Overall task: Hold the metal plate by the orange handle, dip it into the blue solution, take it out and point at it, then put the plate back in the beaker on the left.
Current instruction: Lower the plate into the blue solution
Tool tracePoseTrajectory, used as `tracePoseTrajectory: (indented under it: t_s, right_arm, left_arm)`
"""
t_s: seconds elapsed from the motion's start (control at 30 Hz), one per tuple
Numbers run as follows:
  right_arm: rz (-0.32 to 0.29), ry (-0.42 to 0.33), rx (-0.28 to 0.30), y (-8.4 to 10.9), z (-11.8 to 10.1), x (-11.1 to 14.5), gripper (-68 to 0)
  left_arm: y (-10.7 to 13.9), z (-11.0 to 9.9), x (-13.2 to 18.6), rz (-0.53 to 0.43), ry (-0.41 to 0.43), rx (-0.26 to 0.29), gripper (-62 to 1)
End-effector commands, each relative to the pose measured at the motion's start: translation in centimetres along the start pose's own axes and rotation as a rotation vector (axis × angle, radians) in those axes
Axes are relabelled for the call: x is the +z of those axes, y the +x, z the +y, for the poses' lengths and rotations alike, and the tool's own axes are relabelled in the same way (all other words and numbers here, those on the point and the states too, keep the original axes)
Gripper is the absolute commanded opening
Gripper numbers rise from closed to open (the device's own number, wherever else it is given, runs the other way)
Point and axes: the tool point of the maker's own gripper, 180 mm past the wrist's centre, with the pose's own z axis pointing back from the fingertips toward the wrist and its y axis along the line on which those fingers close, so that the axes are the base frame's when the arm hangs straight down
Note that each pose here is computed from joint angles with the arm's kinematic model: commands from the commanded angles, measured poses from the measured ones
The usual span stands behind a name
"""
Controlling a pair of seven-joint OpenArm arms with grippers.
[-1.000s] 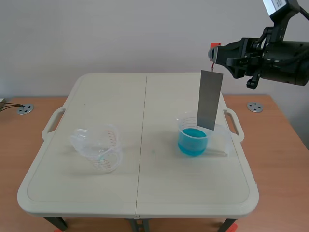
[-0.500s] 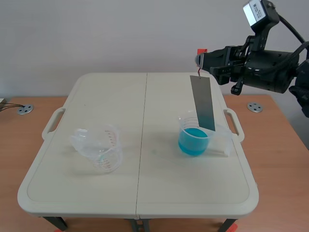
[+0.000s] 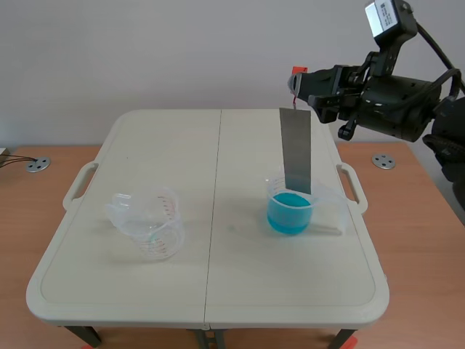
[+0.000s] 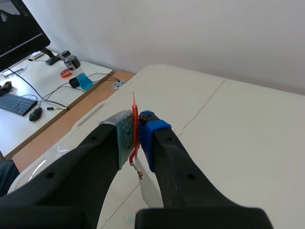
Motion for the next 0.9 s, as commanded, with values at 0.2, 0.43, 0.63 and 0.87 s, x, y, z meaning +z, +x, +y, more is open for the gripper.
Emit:
tracePoseTrajectory:
  t_s: [0.2, 0.43, 0.63, 0.87]
  right_arm:
    - [-0.025, 0.033, 0.004, 0.9, 0.8, -0.7, -66.1]
    - [0.041, 0.036, -0.006, -0.8, 1.1, -0.6, -66.1]
    - [0.082, 0.032, -0.025, -2.3, 1.2, -0.2, -66.1]
    - [0.115, 0.027, -0.04, -3.5, 1.2, 0.1, -66.1]
  left_arm:
    - [0.6, 0.2, -0.1, -0.019, 0.008, 0.002, -59.0]
    - [0.6, 0.2, -0.1, -0.018, 0.008, 0.002, -59.0]
    - [0.6, 0.3, -0.1, -0.015, 0.008, 0.002, -59.0]
    - [0.5, 0.3, -0.1, -0.014, 0.008, 0.002, -59.0]
